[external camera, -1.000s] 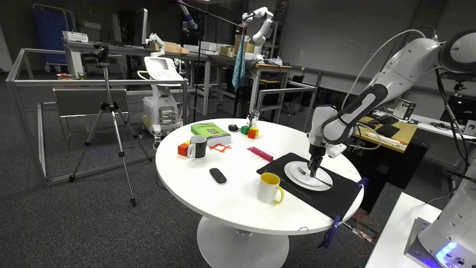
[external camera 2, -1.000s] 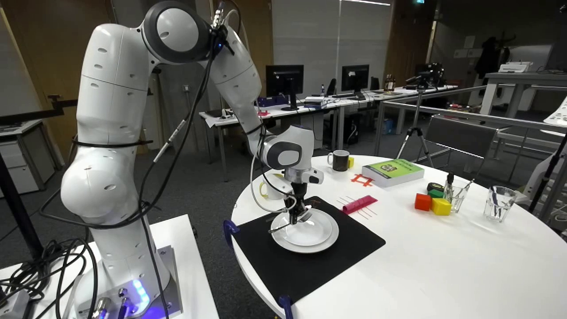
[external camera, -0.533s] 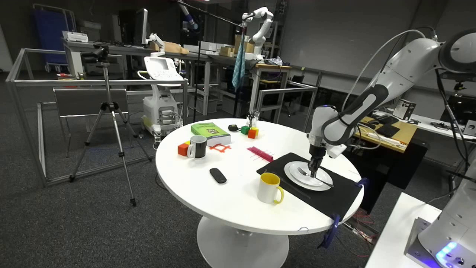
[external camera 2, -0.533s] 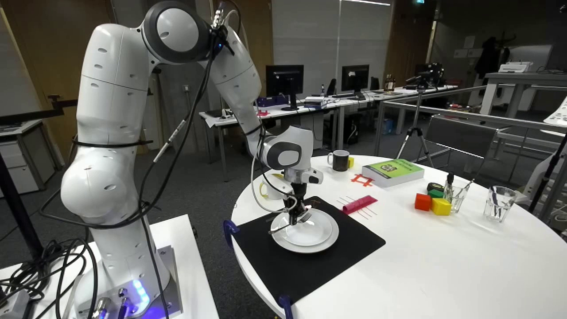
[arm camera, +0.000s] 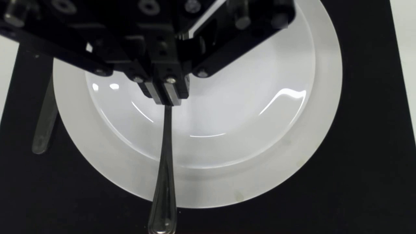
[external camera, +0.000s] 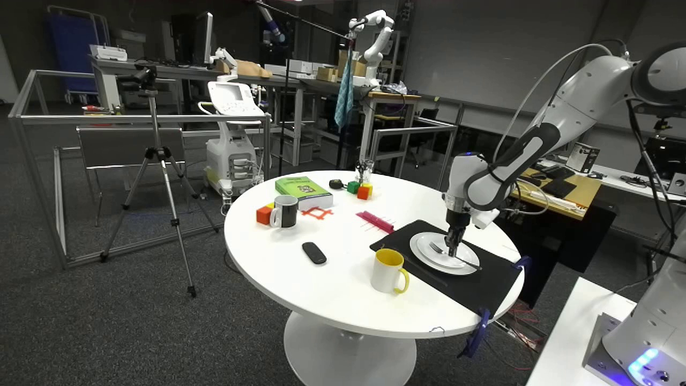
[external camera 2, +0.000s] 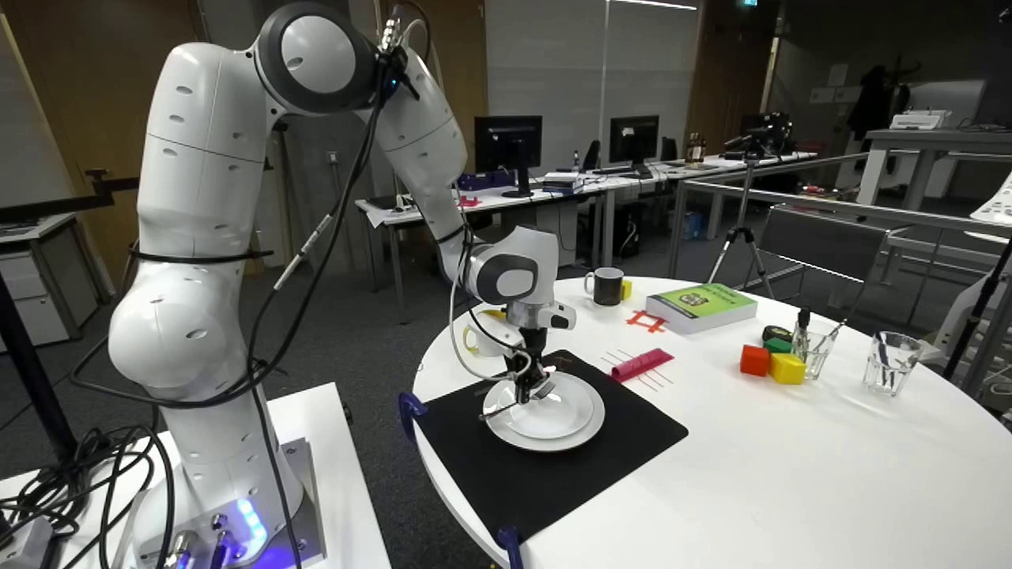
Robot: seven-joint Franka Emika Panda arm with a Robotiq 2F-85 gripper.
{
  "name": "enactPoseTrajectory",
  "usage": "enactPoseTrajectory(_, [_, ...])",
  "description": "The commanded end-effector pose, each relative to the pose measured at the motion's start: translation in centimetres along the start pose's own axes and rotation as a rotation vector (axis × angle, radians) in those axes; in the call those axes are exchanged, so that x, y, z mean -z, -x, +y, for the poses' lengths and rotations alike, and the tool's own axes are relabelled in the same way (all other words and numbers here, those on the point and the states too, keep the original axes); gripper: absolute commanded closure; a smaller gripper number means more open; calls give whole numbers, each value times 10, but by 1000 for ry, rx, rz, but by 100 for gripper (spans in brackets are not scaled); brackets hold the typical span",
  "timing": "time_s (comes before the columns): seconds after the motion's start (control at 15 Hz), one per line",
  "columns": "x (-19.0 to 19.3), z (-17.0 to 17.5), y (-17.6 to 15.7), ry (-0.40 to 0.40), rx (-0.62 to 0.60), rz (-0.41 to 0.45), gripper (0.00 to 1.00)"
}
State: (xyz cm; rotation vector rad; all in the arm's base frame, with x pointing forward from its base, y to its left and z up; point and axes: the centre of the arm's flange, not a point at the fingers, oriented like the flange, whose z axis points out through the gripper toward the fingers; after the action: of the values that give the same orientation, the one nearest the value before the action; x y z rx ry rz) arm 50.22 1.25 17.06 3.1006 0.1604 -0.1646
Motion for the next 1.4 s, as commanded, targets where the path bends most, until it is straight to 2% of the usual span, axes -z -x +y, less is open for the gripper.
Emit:
enactPoseTrajectory(0.0, [-4,5,-1,11,26,21,98])
enactPoseTrajectory(0.47, [-11,6,-3,12,24,16,98])
enactPoseTrajectory(0.53, [-11,6,-3,14,25,15,69])
enactPoseTrajectory(0.6, [-11,6,-3,16,25,17,68])
enactPoseTrajectory(0.93, [-8,7,-2,22,26,26,31])
enactPoseTrajectory(1.2, [-2,4,4,23,25,-1,2])
enactPoseTrajectory(1.33, [1,3,7,20,22,-16,0])
